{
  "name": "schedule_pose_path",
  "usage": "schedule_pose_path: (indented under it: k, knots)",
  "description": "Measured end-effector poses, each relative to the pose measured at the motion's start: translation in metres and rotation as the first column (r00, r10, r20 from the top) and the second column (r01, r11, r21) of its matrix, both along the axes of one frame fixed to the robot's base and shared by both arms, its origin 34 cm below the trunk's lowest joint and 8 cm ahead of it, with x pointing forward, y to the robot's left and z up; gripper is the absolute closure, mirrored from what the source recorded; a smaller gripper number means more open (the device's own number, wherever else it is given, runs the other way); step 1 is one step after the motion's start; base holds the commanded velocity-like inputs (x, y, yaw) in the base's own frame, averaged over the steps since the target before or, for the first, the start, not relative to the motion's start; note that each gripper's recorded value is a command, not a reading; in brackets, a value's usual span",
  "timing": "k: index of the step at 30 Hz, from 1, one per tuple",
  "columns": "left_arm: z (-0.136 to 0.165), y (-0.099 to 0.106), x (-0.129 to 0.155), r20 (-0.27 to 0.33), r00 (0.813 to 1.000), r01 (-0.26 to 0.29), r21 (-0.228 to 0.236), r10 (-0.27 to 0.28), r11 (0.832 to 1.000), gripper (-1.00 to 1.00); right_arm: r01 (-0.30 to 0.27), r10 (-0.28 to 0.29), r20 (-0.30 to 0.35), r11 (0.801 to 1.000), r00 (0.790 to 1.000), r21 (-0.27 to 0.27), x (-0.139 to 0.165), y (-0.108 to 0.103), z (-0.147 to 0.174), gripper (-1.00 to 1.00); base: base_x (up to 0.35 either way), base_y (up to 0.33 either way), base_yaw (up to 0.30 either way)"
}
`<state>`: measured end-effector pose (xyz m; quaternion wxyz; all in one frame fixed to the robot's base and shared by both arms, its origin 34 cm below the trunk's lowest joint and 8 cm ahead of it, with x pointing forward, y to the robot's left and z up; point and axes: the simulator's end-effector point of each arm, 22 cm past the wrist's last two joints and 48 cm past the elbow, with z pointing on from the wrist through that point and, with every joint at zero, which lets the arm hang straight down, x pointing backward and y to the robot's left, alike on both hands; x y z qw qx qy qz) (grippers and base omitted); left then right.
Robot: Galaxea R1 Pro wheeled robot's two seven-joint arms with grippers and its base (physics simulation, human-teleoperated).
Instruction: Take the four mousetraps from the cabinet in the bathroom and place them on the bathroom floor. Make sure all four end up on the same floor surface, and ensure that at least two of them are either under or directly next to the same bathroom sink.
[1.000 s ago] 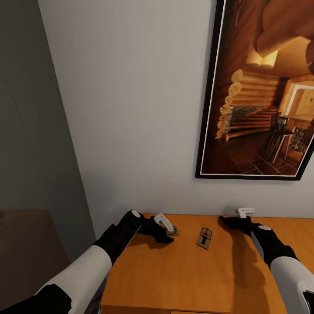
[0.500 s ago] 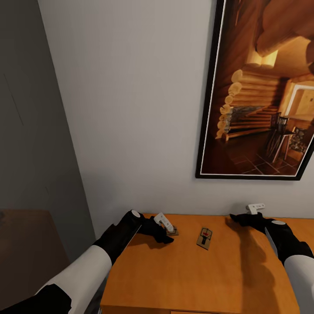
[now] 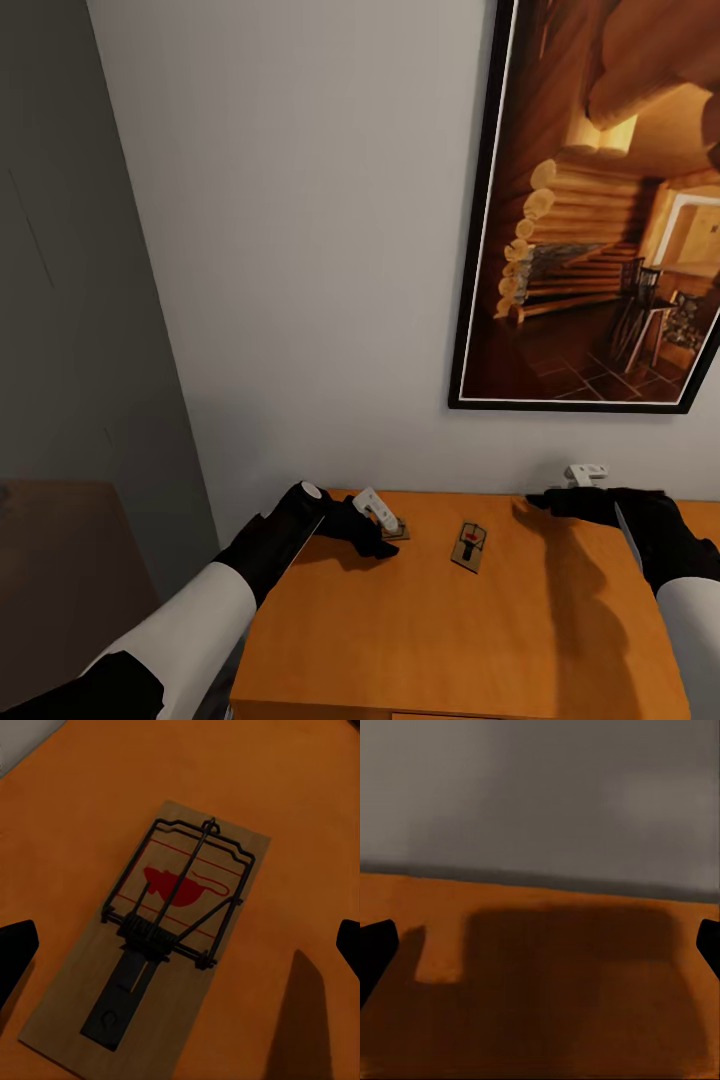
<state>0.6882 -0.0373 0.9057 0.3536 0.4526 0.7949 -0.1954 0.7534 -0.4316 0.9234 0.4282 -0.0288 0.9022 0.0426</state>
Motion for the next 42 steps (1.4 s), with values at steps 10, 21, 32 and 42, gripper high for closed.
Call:
schedule_pose_path:
  k: [10, 21, 32, 42]
  knots:
    - [0.001, -0.002, -0.001, 0.000, 1.000, 0.002, -0.002, -0.002, 1.000, -1.00, 0.023, -0.022, -0.043, 1.000, 0.999, 0.017, -0.005, -0.001, 0.001, -1.00, 0.000, 0.000, 0.000]
    - [0.000, -0.002, 0.000, 0.000, 1.000, 0.001, -0.002, -0.001, 1.000, -1.00, 0.032, -0.031, -0.027, 0.999, 0.999, 0.022, -0.001, 0.003, 0.021, -1.00, 0.000, 0.000, 0.000]
    - [0.001, -0.002, 0.000, 0.001, 1.000, 0.001, -0.001, -0.001, 1.000, -1.00, 0.031, -0.030, -0.030, 0.999, 0.999, 0.027, -0.001, 0.005, 0.023, -1.00, 0.000, 0.000, 0.000]
    - [0.000, -0.001, 0.000, 0.001, 1.000, 0.000, 0.000, 0.000, 1.000, -1.00, -0.057, 0.063, -0.038, 0.987, 0.997, 0.150, -0.006, 0.041, 0.045, -1.00, 0.000, 0.000, 0.000]
